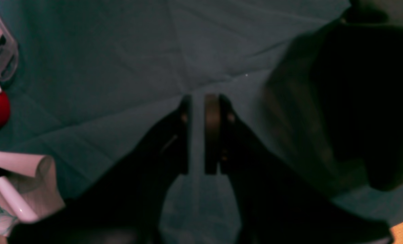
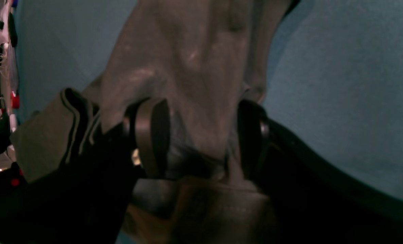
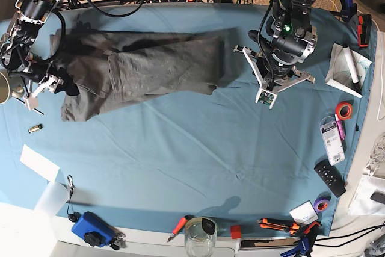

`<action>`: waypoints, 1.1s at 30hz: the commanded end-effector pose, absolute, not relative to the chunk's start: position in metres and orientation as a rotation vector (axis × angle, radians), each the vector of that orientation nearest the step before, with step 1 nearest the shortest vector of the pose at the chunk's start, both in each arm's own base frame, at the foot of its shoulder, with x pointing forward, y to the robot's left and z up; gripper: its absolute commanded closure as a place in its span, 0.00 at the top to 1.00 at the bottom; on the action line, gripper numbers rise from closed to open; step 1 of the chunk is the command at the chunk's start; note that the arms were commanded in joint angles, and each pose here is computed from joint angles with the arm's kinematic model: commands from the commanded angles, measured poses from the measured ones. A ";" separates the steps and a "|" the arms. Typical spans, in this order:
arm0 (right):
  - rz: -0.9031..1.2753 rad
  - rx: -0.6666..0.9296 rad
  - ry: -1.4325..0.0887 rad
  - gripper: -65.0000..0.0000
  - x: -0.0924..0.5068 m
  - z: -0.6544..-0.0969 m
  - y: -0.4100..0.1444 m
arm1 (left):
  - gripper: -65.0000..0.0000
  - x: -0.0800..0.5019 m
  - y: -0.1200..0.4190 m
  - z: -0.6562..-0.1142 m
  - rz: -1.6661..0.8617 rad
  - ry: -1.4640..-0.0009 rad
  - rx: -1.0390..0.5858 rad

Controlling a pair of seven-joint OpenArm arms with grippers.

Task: Fold the T-shirt properly
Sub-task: 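Grasp the strip end with the right gripper and lift it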

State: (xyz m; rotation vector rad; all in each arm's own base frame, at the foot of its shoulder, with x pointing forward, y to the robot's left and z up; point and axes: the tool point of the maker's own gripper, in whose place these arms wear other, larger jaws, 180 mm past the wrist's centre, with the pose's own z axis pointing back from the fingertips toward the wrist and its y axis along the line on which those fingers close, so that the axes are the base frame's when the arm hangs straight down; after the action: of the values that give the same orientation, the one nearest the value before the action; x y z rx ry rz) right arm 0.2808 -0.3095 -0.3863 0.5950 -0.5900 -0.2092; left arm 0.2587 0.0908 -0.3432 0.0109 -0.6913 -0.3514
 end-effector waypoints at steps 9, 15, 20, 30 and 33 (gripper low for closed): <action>-0.126 0.632 -0.457 0.02 0.271 -0.412 -0.267 | 0.09 0.261 0.091 -0.336 -0.349 -0.725 0.011; -0.110 0.560 -0.511 0.00 0.294 -0.392 -0.291 | 0.09 0.257 0.091 -0.337 -0.348 -0.716 0.010; -0.096 0.514 -0.648 0.00 0.334 -0.347 -0.316 | 0.08 0.255 0.102 -0.332 -0.312 -0.730 0.067; -0.032 0.331 -0.778 0.00 0.397 -0.287 -0.342 | 0.08 0.245 0.109 -0.332 -0.293 -0.721 0.101; -0.012 0.323 -0.747 0.00 0.400 -0.290 -0.335 | 0.08 0.245 0.109 -0.332 -0.293 -0.720 0.101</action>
State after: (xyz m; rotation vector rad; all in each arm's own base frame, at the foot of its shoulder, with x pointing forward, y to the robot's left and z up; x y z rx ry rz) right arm 0.3880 -0.3263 -0.3146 0.3343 -0.6738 -0.0156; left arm 0.2396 0.1087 -0.3418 0.0966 -0.6775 -0.2981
